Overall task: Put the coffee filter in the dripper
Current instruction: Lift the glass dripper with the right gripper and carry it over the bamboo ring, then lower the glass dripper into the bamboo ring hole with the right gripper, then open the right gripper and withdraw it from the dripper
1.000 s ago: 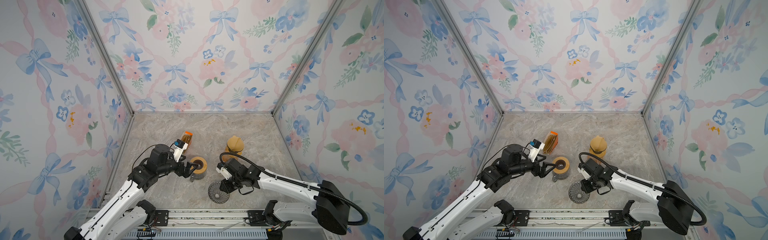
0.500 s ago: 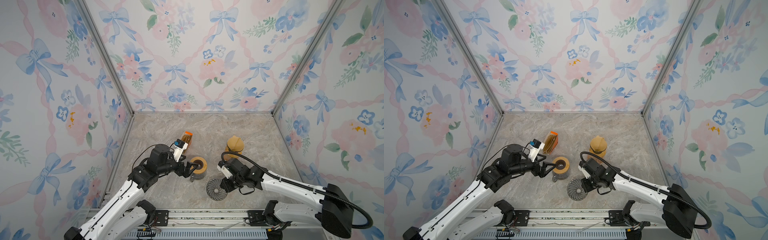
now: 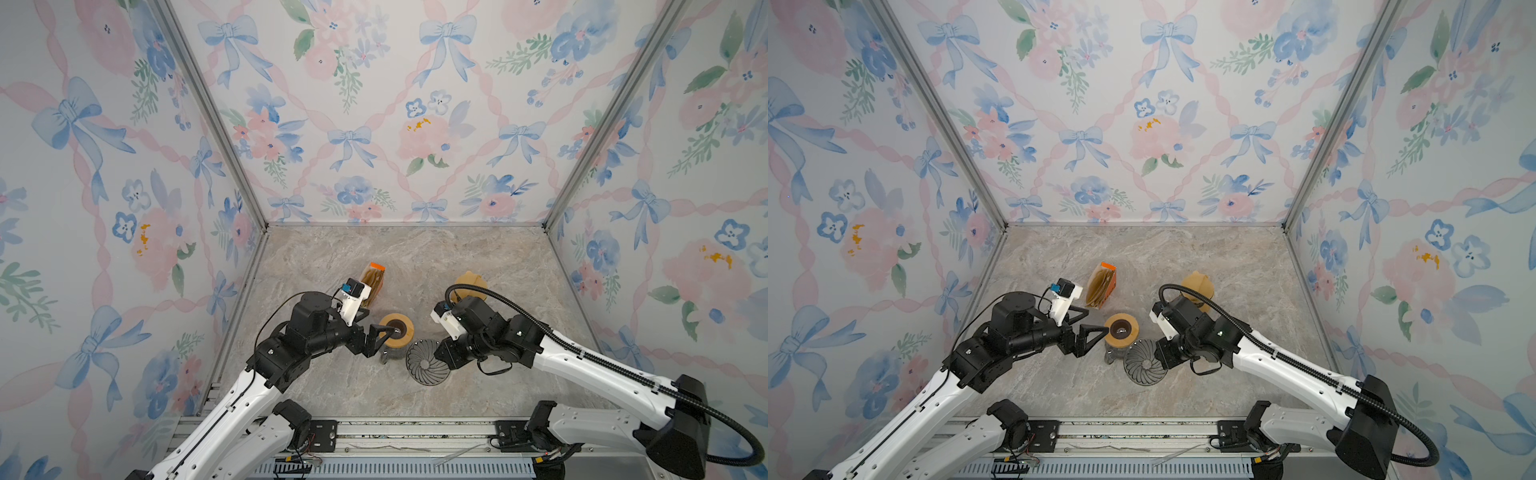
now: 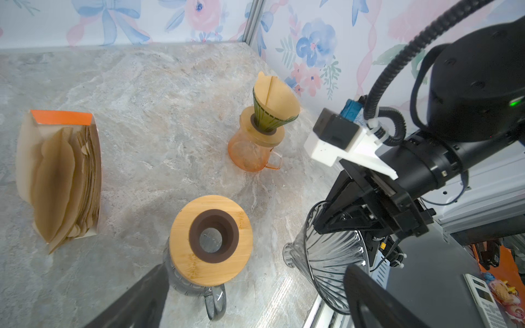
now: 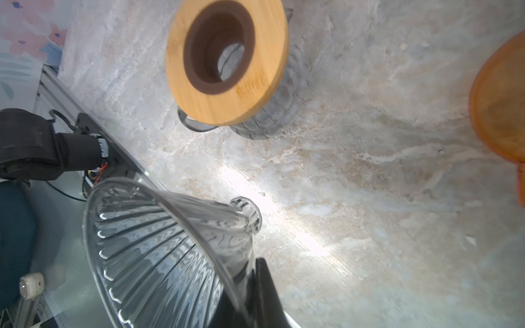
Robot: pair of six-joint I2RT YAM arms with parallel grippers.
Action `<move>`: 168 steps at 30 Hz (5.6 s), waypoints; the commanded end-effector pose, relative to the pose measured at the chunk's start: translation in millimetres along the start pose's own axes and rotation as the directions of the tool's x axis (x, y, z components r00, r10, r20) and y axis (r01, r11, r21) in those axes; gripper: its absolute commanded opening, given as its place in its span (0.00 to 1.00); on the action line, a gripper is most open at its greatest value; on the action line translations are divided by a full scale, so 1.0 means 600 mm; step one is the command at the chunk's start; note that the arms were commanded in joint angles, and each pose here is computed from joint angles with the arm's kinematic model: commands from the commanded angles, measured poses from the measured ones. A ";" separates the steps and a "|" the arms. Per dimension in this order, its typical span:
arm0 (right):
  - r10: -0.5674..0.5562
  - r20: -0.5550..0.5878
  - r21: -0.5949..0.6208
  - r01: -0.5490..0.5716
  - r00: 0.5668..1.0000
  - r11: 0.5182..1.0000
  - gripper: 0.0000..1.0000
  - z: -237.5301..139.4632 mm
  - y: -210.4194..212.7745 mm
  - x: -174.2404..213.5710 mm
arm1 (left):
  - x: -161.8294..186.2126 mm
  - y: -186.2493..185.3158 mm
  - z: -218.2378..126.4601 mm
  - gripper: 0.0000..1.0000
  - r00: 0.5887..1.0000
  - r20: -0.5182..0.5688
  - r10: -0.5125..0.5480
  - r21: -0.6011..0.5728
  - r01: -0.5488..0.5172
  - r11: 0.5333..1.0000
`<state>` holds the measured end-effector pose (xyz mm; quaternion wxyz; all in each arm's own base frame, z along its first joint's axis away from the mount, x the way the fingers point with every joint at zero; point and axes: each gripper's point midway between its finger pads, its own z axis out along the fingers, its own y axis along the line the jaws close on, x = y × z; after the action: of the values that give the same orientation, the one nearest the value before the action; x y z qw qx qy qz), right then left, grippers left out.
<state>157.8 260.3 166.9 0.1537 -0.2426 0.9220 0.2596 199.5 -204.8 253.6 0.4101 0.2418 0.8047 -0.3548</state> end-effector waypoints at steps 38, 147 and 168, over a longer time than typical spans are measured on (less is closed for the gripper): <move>0.159 -0.068 -0.034 -0.162 0.985 0.986 0.08 0.058 0.017 -0.205 | -0.011 0.012 -0.011 0.98 0.998 0.058 -0.003 -0.034 0.004 0.999; 0.184 -0.080 -0.017 -0.186 0.980 0.982 0.32 0.094 -0.004 -0.186 | -0.006 0.006 -0.004 0.98 0.999 0.036 -0.012 0.002 0.012 1.000; 0.158 0.055 -0.058 -0.155 0.986 0.986 0.87 0.014 -0.004 -0.199 | -0.013 0.030 -0.013 0.98 0.999 0.052 -0.014 -0.097 0.019 0.995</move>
<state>259.6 315.2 193.4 0.1296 -0.1667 0.9322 0.2940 207.1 -195.8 254.3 0.4280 0.2233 0.8071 -0.3400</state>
